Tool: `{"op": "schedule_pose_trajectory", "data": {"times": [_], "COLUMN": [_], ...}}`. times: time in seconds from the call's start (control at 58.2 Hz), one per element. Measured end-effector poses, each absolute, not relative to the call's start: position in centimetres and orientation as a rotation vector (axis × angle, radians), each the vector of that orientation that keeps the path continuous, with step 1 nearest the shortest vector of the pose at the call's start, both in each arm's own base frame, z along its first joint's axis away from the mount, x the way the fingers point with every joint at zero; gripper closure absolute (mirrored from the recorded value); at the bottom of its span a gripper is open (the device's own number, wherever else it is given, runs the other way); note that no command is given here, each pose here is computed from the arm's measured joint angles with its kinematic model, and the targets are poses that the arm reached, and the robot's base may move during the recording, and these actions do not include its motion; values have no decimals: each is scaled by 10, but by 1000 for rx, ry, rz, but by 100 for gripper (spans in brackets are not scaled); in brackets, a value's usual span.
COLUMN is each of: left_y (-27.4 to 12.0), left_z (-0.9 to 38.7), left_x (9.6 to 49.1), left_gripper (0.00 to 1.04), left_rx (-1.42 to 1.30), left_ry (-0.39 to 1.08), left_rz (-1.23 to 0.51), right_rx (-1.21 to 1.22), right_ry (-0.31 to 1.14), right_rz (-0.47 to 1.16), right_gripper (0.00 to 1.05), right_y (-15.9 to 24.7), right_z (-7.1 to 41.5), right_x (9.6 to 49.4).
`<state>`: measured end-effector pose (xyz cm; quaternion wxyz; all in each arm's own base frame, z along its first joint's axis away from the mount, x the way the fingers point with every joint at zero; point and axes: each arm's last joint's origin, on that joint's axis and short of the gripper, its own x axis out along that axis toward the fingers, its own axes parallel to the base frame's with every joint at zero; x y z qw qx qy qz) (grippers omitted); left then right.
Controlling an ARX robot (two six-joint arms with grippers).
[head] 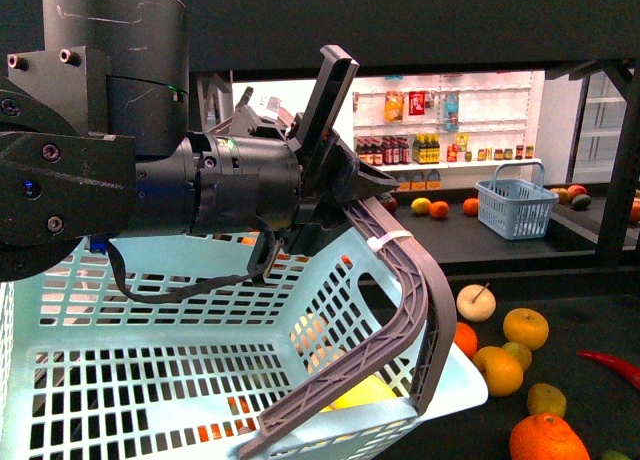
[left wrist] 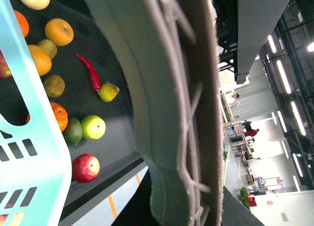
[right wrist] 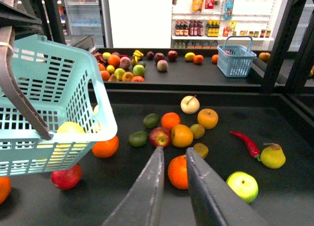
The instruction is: Pick lemon from shelf
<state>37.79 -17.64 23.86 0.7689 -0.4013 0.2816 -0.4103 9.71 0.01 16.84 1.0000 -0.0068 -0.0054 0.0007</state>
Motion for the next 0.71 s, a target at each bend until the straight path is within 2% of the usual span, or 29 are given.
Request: {"op": "schedule_pose_trajectory", "data": {"times": [0.086, 0.344, 0.413, 0.447, 0.55, 0.705], "left_y": [-176, -176, -176, -176, -167, -128], "left_z": [239, 239, 241, 242, 245, 250], "left_x": [378, 378, 380, 381, 387, 399], "left_gripper": [96, 96, 96, 96, 96, 96], "left_rx": [-870, -873, -917, -947, -1030, -1175], "left_ry": [610, 609, 542, 514, 412, 223], "left_rz": [-890, -886, -801, -755, -596, -410], "right_rx": [-14, -14, -14, -13, -12, -12], "right_ry": [-11, -11, -11, -11, -11, -11], "right_rz": [1, 1, 1, 1, 1, 1], "right_gripper": [64, 21, 10, 6, 7, 7], "right_y": [0, 0, 0, 0, 0, 0], "right_z": [168, 168, 168, 168, 168, 168], "right_x": [97, 97, 97, 97, 97, 97]}}
